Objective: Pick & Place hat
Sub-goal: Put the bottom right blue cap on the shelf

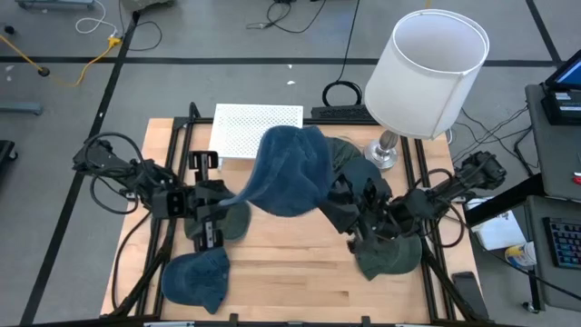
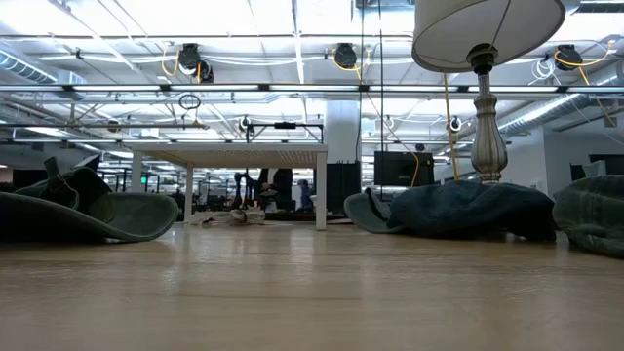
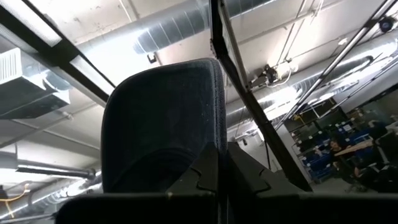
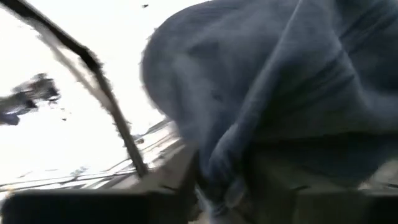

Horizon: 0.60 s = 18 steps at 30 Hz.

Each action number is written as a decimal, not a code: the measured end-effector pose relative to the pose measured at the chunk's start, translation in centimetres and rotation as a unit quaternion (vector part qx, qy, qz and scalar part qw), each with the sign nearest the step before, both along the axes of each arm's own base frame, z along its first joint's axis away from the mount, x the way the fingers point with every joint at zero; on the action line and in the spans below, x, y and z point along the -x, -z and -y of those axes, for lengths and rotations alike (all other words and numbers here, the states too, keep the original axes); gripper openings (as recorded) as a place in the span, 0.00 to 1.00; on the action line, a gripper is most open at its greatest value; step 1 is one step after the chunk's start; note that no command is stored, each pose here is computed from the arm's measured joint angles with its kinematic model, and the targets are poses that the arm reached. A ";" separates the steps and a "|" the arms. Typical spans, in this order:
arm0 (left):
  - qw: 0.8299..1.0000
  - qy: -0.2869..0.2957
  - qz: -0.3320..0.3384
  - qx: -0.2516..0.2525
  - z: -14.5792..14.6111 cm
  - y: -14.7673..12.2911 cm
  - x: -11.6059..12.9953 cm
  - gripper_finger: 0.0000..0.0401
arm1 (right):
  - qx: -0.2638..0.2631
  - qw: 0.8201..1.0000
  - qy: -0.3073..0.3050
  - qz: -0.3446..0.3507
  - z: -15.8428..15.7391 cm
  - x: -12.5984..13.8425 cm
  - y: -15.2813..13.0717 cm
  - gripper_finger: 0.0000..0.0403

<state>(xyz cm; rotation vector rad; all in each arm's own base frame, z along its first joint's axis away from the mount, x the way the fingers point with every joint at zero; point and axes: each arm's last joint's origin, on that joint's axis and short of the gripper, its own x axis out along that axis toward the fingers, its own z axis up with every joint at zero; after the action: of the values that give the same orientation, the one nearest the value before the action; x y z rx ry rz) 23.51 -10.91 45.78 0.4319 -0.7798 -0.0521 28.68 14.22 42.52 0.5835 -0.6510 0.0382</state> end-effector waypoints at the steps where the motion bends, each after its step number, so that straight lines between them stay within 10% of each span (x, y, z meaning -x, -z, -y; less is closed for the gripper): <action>1: 1.000 -0.002 -0.002 0.002 0.0 0.0 0.0 0.02 | 0.003 1.000 -0.005 0.002 -0.1 0.0 0.0 0.13; 18: 0.989 0.074 -0.080 0.102 0.1 0.8 -0.6 0.17 | 0.045 0.994 -0.070 0.065 0.6 1.6 -1.8 0.04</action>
<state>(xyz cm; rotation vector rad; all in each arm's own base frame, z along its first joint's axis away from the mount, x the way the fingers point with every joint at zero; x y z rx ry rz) 24.10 -11.04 45.03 0.1736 -0.6497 -0.1426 27.12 13.65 44.35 0.5423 -0.7304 0.2374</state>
